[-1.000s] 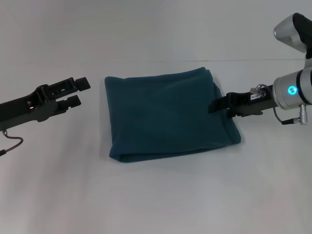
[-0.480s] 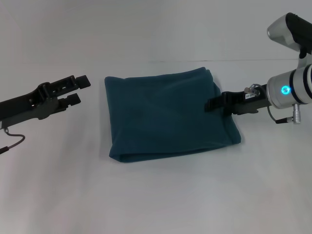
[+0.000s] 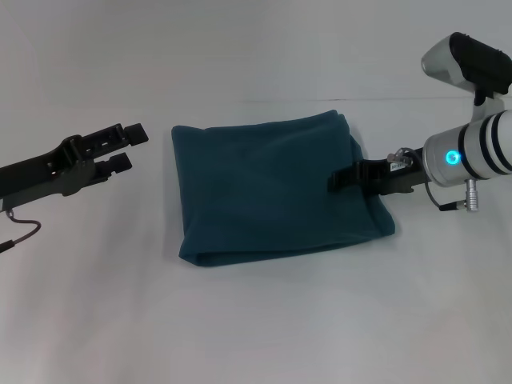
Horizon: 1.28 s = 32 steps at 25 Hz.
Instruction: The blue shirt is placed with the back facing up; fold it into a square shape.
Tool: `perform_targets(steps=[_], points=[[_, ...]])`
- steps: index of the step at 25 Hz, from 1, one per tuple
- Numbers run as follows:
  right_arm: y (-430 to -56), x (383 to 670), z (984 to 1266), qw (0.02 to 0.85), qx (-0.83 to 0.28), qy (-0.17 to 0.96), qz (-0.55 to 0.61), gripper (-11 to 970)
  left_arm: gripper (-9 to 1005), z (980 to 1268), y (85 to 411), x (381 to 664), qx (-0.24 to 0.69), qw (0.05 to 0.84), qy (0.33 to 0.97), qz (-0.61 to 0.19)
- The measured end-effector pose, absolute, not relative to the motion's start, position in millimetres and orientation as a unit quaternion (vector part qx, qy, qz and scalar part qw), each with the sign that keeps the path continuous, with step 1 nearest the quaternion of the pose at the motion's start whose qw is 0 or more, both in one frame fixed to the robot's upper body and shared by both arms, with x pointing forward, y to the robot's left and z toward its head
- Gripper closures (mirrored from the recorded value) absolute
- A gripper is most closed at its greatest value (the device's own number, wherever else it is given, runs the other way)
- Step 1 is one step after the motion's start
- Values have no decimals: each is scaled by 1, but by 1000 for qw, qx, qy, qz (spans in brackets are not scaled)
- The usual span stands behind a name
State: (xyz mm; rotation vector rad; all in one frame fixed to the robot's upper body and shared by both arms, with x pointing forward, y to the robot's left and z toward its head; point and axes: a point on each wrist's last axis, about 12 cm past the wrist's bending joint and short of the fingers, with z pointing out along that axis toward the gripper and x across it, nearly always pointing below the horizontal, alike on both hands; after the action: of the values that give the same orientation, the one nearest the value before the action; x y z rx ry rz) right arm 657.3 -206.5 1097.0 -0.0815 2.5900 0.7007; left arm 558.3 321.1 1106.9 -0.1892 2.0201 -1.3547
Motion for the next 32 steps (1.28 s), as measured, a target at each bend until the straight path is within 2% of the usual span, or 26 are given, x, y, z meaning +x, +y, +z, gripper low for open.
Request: perform_targets(steps=[8, 13, 16, 21, 32], points=[[-207, 657, 1096, 227, -23, 940, 254, 281, 137, 1106, 321, 557, -74, 344, 778, -521], [-207, 657, 1097, 230, -25, 939, 253, 454, 137, 1105, 321, 557, -74, 344, 778, -521], [-207, 658, 1099, 234, -25, 938, 255, 707, 137, 1105, 321, 557, -75, 344, 777, -522], [-208, 659, 1100, 236, -24, 937, 256, 910, 137, 1105, 322, 557, -76, 345, 777, -522], [-207, 664, 1122, 250, -38, 928, 273, 871, 136, 1105, 324, 556, -80, 348, 775, -522]])
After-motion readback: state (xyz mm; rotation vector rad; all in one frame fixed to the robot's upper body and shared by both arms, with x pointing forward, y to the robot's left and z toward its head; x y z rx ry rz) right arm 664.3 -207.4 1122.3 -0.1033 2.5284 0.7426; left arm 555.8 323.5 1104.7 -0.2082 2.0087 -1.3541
